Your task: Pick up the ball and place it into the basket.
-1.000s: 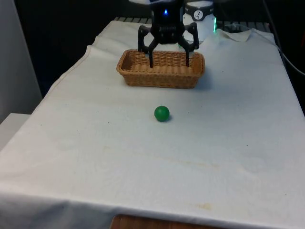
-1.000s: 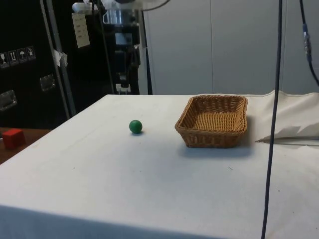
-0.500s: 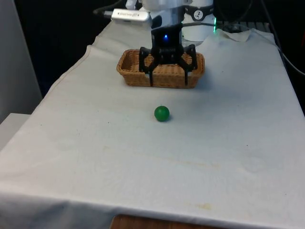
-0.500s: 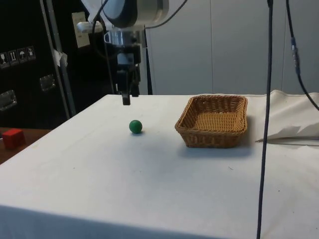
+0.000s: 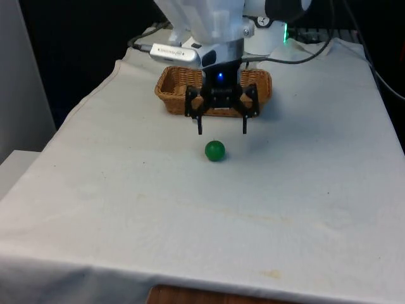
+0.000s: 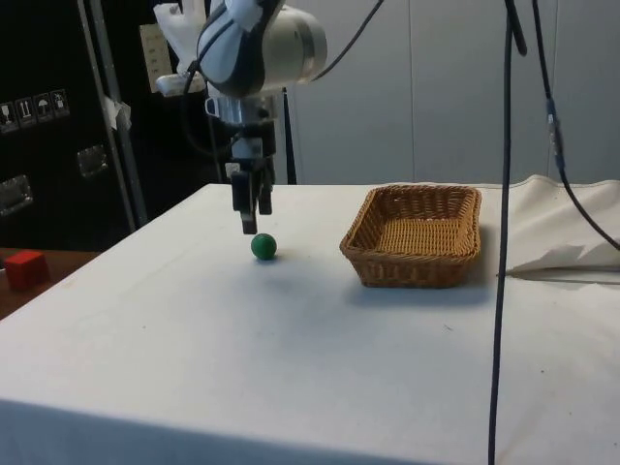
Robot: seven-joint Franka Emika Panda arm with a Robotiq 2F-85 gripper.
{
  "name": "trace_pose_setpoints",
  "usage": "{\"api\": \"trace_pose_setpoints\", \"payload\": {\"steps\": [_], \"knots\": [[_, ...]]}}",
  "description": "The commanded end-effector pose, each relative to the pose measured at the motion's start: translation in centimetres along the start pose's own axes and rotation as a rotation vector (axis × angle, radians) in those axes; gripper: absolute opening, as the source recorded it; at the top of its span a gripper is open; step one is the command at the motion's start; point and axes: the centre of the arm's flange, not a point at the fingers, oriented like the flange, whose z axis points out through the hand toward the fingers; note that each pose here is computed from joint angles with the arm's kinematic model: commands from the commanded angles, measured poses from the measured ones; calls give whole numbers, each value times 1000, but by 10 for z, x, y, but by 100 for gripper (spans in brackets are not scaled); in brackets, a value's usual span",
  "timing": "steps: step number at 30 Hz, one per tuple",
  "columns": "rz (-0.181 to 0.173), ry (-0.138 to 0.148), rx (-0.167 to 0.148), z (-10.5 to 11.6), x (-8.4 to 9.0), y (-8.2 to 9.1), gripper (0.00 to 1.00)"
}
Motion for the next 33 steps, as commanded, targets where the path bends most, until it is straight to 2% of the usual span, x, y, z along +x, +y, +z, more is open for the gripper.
{"api": "trace_pose_setpoints", "payload": {"steps": [1,2,3,10,11,14,18,19,20,24,25,27,28,29,30,32,33], "knots": [[-1,11,4,3,2,-1,100],[1,-1,-3,2,0,0,100],[-2,10,1,6,2,-1,100],[-1,5,-18,26,4,-3,100],[1,-5,-19,24,2,-2,100],[-3,4,-28,34,5,-5,100],[-3,1,-31,38,4,-4,100],[-4,-9,-34,38,3,-4,100],[-4,-1,-32,38,4,-5,100],[-4,-5,-33,38,4,-4,97],[-3,-5,-33,38,4,-4,82],[-5,-7,-33,38,4,-4,63],[-4,-7,-33,38,4,-4,48],[-4,-10,-34,38,3,-4,38],[-5,-7,-33,38,4,-4,38],[-4,-9,-33,38,3,-4,19],[-4,-9,-33,38,3,-4,1]]}}
